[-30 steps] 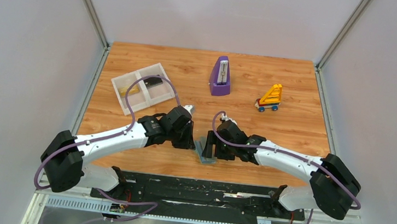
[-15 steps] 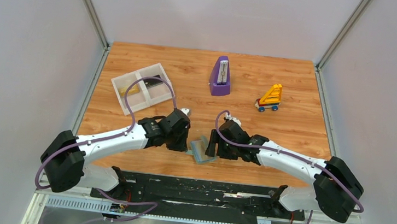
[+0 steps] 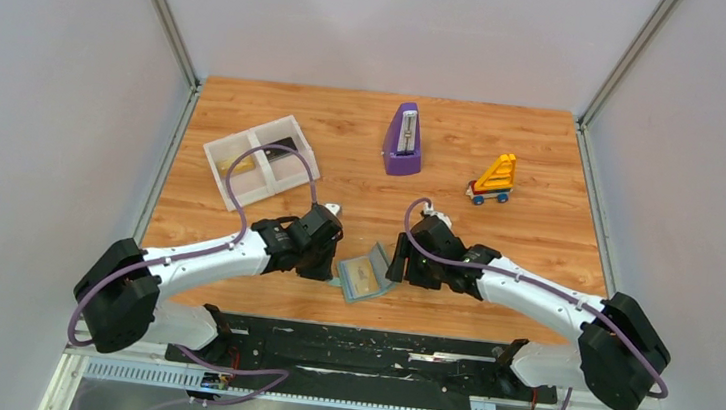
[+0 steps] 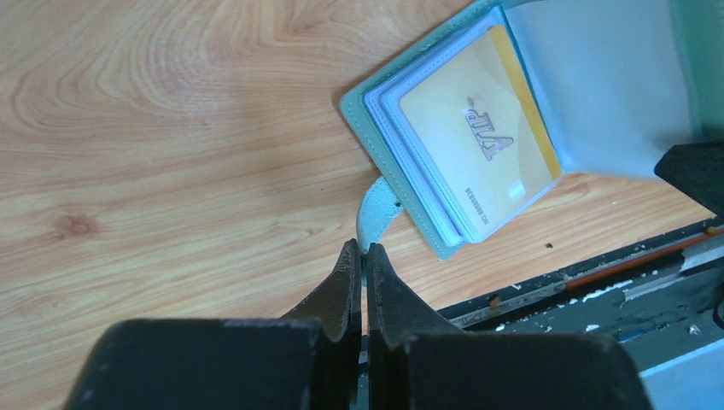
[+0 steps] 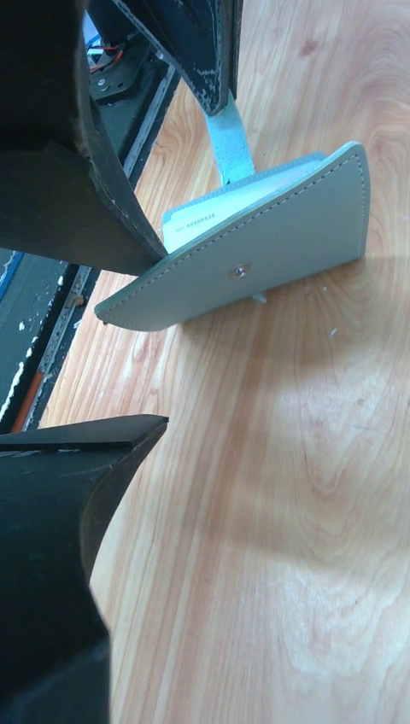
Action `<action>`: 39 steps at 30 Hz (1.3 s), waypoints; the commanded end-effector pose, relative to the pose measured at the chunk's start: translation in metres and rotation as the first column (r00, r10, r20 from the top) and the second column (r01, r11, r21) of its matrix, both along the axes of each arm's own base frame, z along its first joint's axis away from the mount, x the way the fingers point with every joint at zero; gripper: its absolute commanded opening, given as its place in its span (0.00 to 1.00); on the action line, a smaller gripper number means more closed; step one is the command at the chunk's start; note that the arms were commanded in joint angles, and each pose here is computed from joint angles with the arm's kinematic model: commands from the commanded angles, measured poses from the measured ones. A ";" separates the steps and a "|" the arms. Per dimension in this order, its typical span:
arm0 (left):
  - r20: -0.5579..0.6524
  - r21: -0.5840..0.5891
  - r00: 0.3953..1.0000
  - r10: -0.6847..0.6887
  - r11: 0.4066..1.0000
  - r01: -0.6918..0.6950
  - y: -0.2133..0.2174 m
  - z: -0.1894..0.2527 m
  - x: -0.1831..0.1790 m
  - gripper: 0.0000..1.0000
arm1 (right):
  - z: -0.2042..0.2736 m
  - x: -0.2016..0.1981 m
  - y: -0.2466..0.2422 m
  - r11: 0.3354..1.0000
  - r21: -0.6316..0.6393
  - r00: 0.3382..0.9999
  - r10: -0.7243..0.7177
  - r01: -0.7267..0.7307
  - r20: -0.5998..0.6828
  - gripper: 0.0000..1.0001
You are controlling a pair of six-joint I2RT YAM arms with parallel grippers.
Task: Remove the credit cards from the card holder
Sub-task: Open the card holder at the center of the board.
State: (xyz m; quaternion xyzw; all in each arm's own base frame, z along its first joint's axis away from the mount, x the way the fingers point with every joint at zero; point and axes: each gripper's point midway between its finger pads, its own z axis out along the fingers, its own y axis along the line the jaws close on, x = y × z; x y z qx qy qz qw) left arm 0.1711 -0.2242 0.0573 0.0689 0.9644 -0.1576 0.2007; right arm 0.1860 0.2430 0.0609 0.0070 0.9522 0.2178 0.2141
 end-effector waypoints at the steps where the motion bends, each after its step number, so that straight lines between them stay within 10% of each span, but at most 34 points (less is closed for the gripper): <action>1: 0.040 0.034 0.999 0.005 0.999 -0.006 0.006 -0.003 0.011 0.00 | 0.001 0.005 -0.009 1.000 -0.011 1.000 -0.011 0.011 0.010 0.61; 10: 0.033 0.056 0.999 0.021 0.998 -0.023 0.006 -0.003 0.020 0.03 | 0.016 0.007 -0.001 0.998 0.060 0.999 0.012 -0.011 -0.031 0.51; 20: 0.052 -0.063 0.999 0.005 0.998 -0.002 -0.018 0.030 0.025 0.41 | -0.001 0.004 0.012 0.993 0.113 0.996 0.051 -0.042 -0.076 0.43; 39: -0.045 -0.292 0.986 -0.160 0.946 0.141 -0.079 0.032 0.015 0.43 | 0.053 0.002 0.030 0.958 0.272 0.991 0.111 -0.087 -0.074 0.55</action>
